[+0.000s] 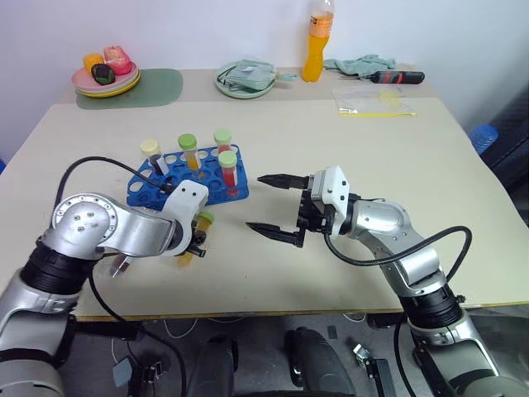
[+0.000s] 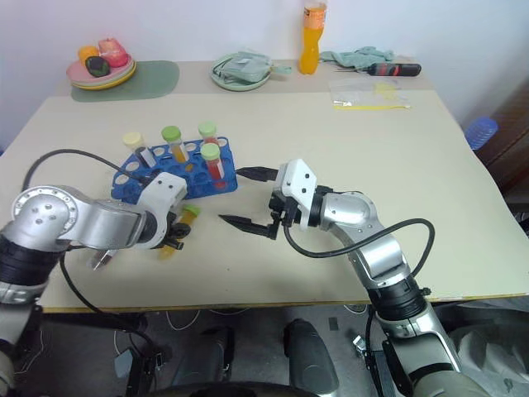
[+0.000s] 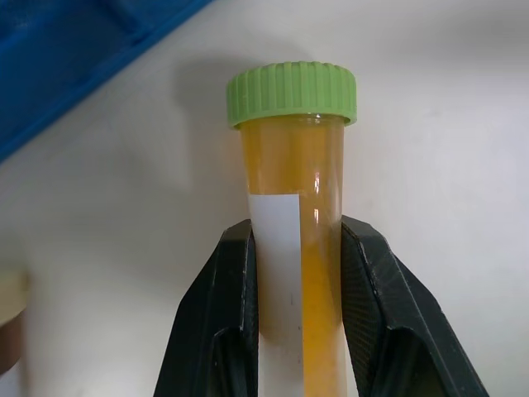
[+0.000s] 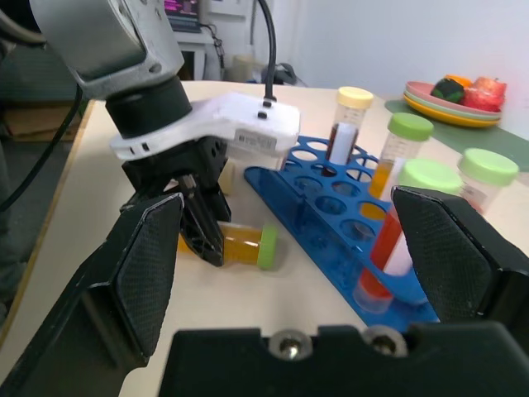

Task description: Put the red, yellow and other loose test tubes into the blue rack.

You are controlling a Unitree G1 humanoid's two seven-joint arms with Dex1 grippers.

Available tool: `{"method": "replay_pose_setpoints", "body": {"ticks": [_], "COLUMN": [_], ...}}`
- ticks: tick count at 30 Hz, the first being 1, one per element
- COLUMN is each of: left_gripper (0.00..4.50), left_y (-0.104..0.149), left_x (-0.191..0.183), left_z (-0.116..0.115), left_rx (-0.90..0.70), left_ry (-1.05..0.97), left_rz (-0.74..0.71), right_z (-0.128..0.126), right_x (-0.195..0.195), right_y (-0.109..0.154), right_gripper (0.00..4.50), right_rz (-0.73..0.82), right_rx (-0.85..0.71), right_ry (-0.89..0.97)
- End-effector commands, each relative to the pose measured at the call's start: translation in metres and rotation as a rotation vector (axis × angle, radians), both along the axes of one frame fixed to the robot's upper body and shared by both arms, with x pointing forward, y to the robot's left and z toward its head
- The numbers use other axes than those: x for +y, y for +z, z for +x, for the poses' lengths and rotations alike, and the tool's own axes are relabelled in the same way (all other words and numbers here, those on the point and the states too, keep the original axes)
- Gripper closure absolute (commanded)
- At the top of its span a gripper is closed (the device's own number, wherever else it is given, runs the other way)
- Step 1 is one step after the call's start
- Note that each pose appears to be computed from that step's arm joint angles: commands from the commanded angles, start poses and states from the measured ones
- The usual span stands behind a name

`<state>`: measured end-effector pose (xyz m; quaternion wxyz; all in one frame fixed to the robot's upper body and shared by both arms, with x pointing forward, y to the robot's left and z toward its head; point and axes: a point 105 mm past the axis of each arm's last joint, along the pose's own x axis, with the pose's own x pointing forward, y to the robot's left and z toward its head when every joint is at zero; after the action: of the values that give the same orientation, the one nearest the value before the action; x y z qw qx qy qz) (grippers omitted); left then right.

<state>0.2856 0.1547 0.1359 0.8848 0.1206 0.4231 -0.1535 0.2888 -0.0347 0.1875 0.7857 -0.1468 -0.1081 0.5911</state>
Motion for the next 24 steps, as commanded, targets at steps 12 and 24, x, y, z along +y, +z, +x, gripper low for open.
{"method": "replay_pose_setpoints", "body": {"ticks": [12, 24], "left_gripper": [3.76, 3.76], "left_y": [0.107, 0.067], "left_x": [0.023, -0.002], "left_z": [0.014, 0.047], "left_rx": [-0.942, -1.292], "left_ry": [0.012, 0.135], "left_rz": [-0.166, -0.091], "right_z": [0.005, 0.014], "right_x": [-0.004, -0.014], "right_y": [0.001, -0.018], "right_gripper": [0.0, 0.0], "right_rz": [0.035, 0.08], "right_rx": [0.021, 0.133], "right_ry": [-0.052, -0.195]}}
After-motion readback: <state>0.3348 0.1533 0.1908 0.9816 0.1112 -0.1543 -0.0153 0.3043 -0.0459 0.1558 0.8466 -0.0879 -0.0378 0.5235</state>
